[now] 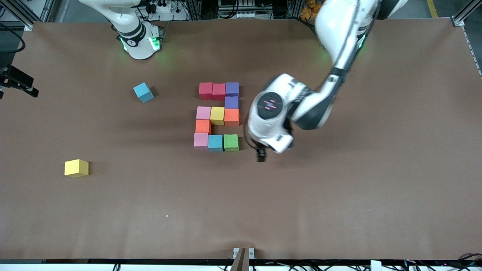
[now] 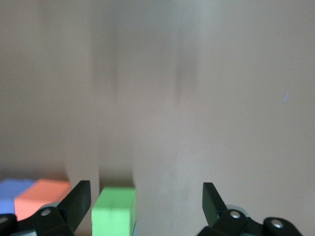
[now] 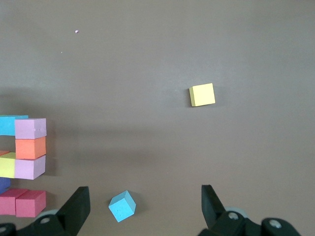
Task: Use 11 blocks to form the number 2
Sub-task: 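Lift the left gripper away from the figure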
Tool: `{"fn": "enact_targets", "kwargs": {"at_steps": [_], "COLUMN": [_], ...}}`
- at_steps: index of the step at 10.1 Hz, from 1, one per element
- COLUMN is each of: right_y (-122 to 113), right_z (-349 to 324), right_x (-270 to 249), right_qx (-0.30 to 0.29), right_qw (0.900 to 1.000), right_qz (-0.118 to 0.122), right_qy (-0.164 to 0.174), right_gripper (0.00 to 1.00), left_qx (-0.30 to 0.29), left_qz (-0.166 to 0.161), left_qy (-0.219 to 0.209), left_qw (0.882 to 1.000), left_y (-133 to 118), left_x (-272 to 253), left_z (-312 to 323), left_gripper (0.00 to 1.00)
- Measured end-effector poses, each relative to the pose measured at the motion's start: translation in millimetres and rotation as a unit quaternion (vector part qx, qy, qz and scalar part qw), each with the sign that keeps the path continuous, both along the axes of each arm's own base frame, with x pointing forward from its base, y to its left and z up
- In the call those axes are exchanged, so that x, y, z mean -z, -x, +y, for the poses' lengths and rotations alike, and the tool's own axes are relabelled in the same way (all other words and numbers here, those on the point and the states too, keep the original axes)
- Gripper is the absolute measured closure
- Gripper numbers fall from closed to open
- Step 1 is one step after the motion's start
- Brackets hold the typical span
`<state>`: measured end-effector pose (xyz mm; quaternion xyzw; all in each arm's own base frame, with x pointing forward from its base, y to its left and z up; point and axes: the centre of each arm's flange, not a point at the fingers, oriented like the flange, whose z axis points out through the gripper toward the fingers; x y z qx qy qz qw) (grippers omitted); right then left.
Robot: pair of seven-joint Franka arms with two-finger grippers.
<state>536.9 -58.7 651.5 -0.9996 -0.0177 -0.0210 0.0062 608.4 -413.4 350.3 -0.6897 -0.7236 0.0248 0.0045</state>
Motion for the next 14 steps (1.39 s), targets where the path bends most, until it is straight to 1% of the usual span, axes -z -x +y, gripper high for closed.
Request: {"fn": "enact_targets", "kwargs": {"at_steps": [1, 3, 5, 7, 9, 11, 13, 14], "right_y": [0, 0, 0, 0, 0, 0, 0, 0], "right_z": [0, 0, 0, -1, -2, -2, -2, -2], "right_x": [0, 0, 0, 0, 0, 0, 0, 0], "right_qx": [0.0, 0.0, 0.0, 0.001, 0.001, 0.002, 0.002, 0.002], "right_qw": [1.0, 1.0, 1.0, 1.0, 1.0, 1.0, 1.0, 1.0], "right_qz": [0.0, 0.0, 0.0, 0.0, 0.0, 0.0, 0.0, 0.0], "right_qy": [0.0, 0.0, 0.0, 0.0, 0.0, 0.0, 0.0, 0.0], "right_gripper": [0.0, 0.0, 0.0, 0.0, 0.0, 0.0, 0.0, 0.0], "left_qx": [0.015, 0.045, 0.069, 0.083, 0.084, 0.094, 0.132, 0.159], "left_qz": [0.009, 0.025, 0.039, 0.057, 0.075, 0.085, 0.077, 0.069], "left_qy": [-0.006, -0.013, -0.014, -0.013, -0.015, -0.018, -0.014, -0.01], "left_qw": [1.0, 0.999, 0.997, 0.995, 0.994, 0.992, 0.988, 0.985], "left_y": [-11, -23, -31, -34, -23, -4, 15, 20], "left_x": [-10, -31, -51, -60, -54, -48, -59, -72], "left_z": [39, 117, 188, 240, 257, 254, 265, 281], "left_gripper": [0.0, 0.0, 0.0, 0.0, 0.0, 0.0, 0.0, 0.0]}}
